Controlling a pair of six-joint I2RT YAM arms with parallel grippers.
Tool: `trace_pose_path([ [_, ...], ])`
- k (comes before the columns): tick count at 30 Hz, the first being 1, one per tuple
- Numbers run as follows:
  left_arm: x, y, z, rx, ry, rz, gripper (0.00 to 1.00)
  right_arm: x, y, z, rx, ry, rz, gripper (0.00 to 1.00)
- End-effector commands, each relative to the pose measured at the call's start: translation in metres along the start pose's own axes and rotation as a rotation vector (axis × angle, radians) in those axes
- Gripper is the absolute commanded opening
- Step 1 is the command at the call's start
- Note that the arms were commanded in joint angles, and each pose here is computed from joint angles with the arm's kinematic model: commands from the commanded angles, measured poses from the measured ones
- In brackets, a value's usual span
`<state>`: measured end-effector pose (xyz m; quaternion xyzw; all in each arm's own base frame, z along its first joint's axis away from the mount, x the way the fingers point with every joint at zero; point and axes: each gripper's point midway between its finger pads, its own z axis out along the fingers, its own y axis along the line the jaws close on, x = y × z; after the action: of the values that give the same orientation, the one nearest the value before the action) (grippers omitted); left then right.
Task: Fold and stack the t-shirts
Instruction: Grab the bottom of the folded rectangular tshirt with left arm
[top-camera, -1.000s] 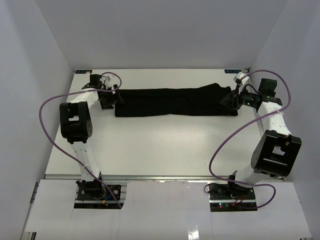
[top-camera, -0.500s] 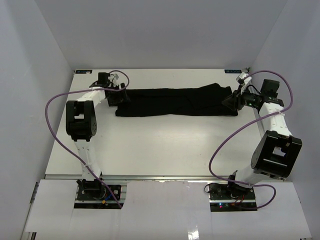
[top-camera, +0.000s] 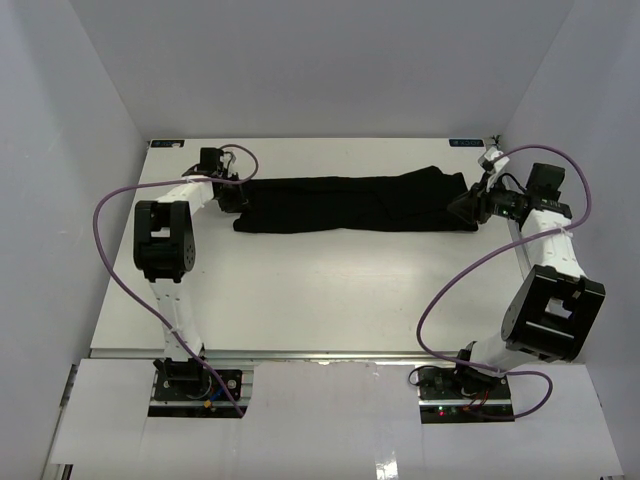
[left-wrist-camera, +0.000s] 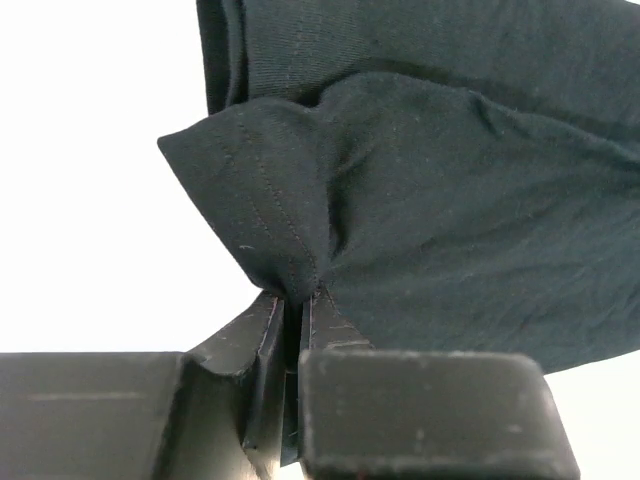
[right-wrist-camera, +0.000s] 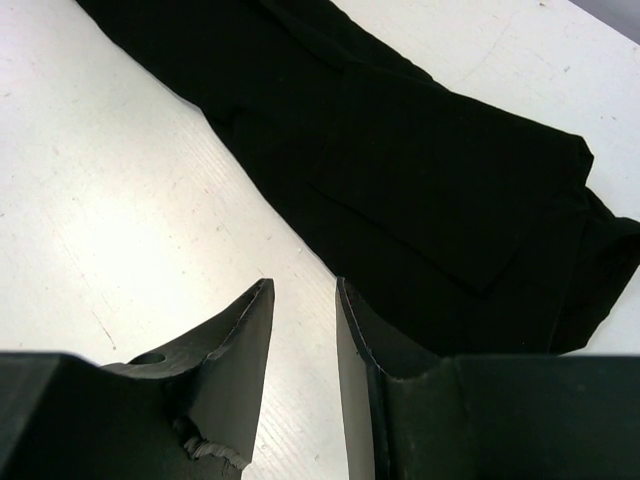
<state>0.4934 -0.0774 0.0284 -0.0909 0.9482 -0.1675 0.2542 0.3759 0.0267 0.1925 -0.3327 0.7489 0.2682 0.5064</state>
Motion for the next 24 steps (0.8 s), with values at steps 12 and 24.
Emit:
trace_pose_path([
  [12,-0.028,-0.019,-0.061,-0.016,-0.126,-0.033,0.07,-0.01,0.011,-0.015,0.007,-0.046,-0.032,0.38],
  [24,-0.036,-0.061,-0.117,0.095,-0.214,-0.06,0.08,-0.011,0.019,-0.018,0.0,-0.058,-0.032,0.38],
])
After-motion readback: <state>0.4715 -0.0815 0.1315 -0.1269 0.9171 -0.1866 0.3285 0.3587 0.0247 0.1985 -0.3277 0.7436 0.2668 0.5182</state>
